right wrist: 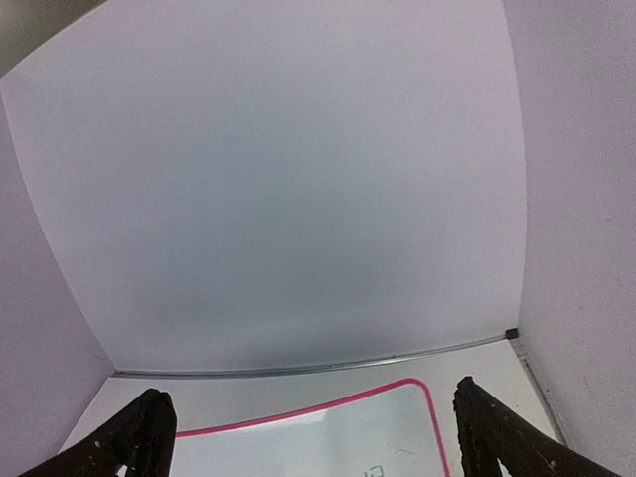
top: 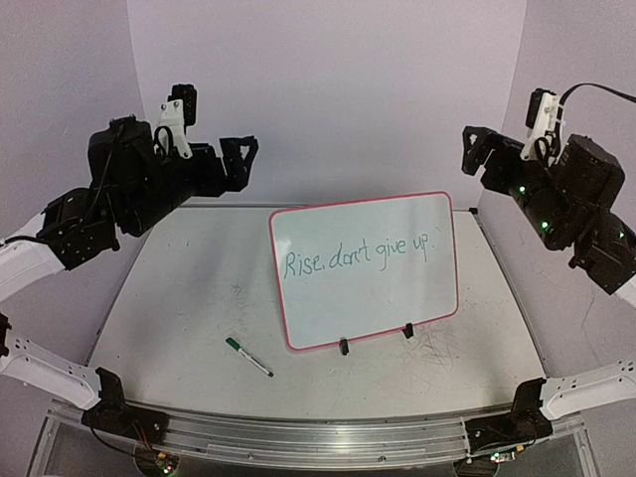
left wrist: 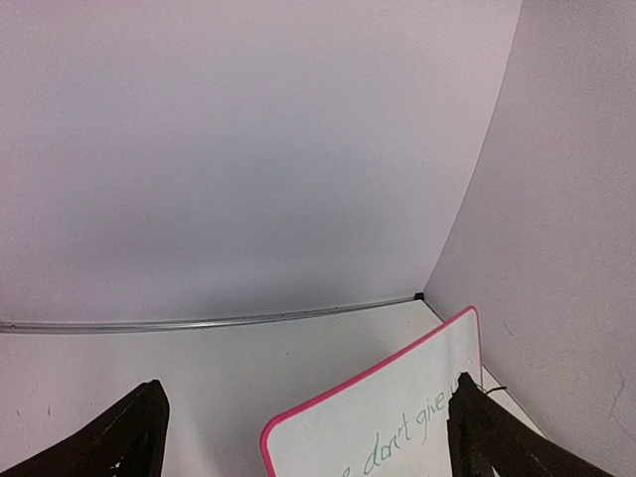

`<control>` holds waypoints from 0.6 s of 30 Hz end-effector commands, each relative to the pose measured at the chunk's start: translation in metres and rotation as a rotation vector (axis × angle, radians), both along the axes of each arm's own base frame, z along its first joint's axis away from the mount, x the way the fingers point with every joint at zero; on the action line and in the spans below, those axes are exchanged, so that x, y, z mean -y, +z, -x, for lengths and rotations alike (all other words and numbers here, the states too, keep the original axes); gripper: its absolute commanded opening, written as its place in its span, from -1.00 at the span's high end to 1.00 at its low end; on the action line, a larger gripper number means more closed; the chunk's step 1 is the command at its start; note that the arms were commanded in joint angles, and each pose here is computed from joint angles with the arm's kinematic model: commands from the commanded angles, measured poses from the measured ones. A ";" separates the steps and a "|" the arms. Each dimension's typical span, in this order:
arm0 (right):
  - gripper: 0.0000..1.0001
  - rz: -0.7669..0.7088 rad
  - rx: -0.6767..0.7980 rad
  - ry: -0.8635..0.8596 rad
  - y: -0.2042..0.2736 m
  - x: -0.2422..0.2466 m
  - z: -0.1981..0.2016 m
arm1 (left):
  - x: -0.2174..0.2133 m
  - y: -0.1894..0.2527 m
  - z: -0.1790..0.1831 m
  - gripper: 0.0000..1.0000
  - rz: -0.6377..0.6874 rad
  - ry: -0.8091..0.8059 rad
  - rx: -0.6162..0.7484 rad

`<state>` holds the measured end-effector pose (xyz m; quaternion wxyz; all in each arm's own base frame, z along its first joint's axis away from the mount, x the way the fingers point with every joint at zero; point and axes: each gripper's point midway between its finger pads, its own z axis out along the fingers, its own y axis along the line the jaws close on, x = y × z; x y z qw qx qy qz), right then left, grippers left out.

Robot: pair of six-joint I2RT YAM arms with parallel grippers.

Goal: Write a sentence on the whiteboard
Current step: Reset both arms

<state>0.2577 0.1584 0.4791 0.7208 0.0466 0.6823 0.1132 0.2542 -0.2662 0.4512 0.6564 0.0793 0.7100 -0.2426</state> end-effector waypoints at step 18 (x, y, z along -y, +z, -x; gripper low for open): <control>-0.97 0.076 -0.034 -0.289 -0.017 0.114 -0.059 | -0.101 0.004 -0.095 -0.99 -0.038 0.262 -0.070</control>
